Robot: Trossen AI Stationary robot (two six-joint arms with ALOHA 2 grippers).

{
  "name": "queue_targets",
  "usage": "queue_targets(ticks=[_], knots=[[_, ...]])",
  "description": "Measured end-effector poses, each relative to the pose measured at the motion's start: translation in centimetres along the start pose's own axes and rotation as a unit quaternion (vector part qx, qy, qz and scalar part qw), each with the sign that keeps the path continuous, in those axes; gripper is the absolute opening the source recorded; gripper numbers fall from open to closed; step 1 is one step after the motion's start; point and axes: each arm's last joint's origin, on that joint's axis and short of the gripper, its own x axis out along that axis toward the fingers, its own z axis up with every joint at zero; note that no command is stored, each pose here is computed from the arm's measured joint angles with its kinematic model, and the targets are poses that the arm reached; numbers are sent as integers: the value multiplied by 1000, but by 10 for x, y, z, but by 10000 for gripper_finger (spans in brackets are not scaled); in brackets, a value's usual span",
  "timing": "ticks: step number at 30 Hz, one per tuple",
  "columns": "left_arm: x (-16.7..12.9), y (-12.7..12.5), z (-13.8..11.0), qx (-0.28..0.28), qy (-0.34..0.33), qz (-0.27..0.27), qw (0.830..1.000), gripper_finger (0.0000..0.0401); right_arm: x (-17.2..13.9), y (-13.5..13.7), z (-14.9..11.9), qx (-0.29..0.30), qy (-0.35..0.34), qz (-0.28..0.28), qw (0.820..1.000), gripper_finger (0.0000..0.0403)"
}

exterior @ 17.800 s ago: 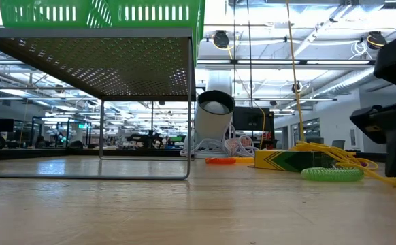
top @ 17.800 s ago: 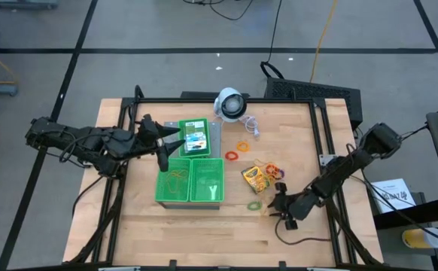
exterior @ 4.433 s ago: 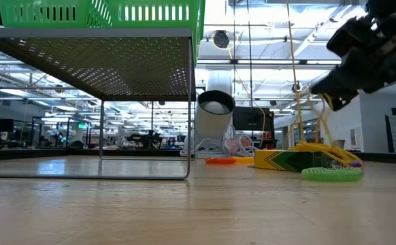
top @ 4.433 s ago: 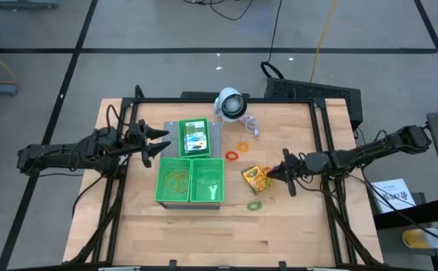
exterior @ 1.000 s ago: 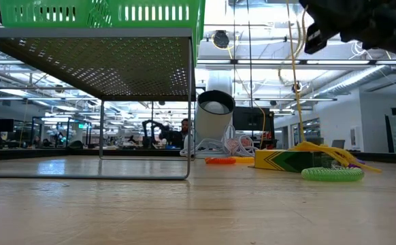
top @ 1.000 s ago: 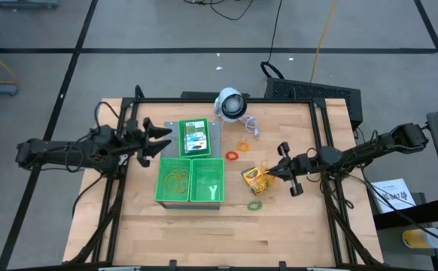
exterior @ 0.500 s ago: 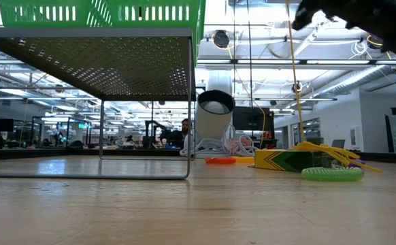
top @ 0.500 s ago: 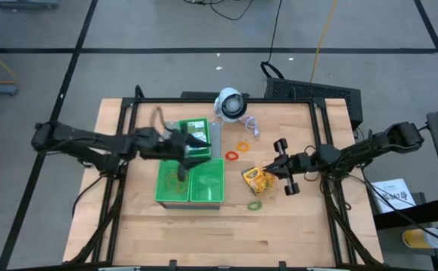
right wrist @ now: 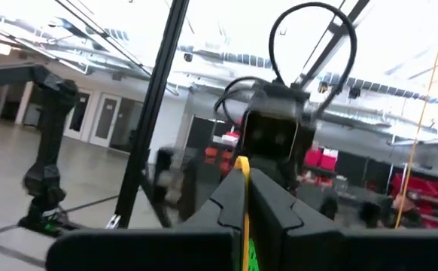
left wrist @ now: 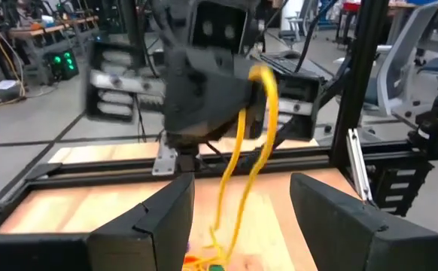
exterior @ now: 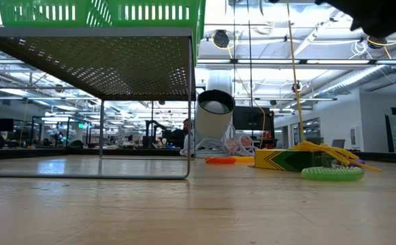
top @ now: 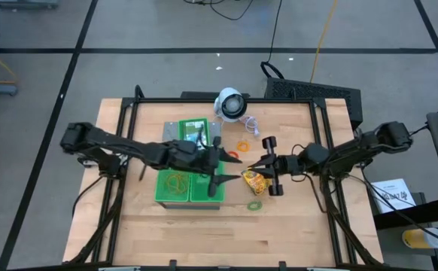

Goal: Pick & Place Office Desk Supplies
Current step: Put the yellow rubber band into the bottom left green basket on the shelf

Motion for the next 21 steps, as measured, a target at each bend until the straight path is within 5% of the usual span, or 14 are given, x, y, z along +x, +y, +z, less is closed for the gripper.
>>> queue_targets(ticks=[14,21], knots=[[20,-1,-1,8,-4,1,1000,221,14,0,-2,-23,4,0,1000,0],[20,-1,-1,8,-3,0,1000,105,14,0,-2,-22,5,1,1000,0]])
